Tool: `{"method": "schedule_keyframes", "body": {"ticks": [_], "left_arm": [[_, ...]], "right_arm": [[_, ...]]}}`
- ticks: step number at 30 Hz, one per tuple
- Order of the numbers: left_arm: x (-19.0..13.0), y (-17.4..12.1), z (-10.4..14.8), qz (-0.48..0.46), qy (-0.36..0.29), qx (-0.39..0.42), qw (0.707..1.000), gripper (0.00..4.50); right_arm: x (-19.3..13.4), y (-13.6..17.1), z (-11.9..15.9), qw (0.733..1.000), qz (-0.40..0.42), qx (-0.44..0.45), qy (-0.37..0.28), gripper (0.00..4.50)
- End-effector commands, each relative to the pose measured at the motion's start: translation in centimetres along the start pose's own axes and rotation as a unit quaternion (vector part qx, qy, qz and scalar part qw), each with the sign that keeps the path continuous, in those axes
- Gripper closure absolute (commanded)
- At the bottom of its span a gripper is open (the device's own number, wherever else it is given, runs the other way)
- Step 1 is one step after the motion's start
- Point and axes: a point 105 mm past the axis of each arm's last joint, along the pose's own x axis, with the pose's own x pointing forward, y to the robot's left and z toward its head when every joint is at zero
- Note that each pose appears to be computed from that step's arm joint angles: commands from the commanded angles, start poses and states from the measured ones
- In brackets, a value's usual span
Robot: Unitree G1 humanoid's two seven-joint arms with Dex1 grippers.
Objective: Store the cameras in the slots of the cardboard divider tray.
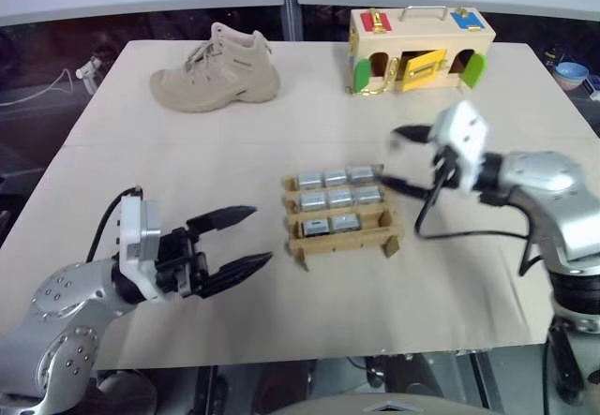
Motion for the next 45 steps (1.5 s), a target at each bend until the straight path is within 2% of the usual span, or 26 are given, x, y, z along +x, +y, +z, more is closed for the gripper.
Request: {"method": "schedule_keyframes", "body": {"ticks": [1, 3, 5, 12, 23, 34, 35, 36, 38, 40, 45], "left_arm": [[2.1, -0.5, 1.8, -0.035, -0.034, 0.018, 0.999, 0.52], [3.1, -0.1, 2.2, -0.048, -0.043, 0.022, 0.998, 0.52], [4.0, 0.4, 2.5, -0.053, -0.05, 0.022, 0.997, 0.52], [5.0, 1.4, 2.1, -0.049, -0.034, 0.035, 0.998, 0.52], [4.5, 0.8, 1.7, -0.024, -0.03, 0.04, 0.998, 0.52], [4.5, 0.6, 1.6, -0.017, -0.032, 0.04, 0.999, 0.52], [4.5, 0.6, 1.6, -0.017, -0.032, 0.041, 0.999, 0.52], [4.4, 0.7, 1.7, -0.017, -0.032, 0.041, 0.999, 0.52], [4.4, 0.7, 1.7, -0.016, -0.033, 0.041, 0.999, 0.52], [4.5, 0.7, 1.8, -0.016, -0.034, 0.04, 0.999, 0.52], [4.7, 0.8, 1.9, -0.012, -0.04, 0.025, 0.999, 0.52]], "right_arm": [[-3.4, -5.2, -3.3, 0.982, -0.17, 0.033, 0.077, 0.01], [-4.6, -7.1, -5.9, 0.962, -0.234, 0.055, 0.131, 0.01], [-4.8, -7.5, -7.9, 0.954, -0.235, 0.072, 0.173, 0.01], [-4.3, -10.4, -10.8, 0.931, -0.257, 0.127, 0.228, 0.01], [-3.9, -11.6, -13.6, 0.901, -0.267, 0.193, 0.281, 0.01], [-3.8, -11.3, -14.5, 0.896, -0.261, 0.202, 0.295, 0.01], [-3.9, -11.3, -14.5, 0.896, -0.262, 0.203, 0.296, 0.53], [-3.9, -11.3, -14.5, 0.895, -0.262, 0.203, 0.297, 0.81], [-4.0, -11.3, -14.4, 0.895, -0.262, 0.205, 0.296, 1.91], [-4.1, -11.2, -14.3, 0.896, -0.261, 0.203, 0.297, 2.51], [-4.4, -10.6, -12.7, 0.909, -0.249, 0.168, 0.288, 2.55]]}}
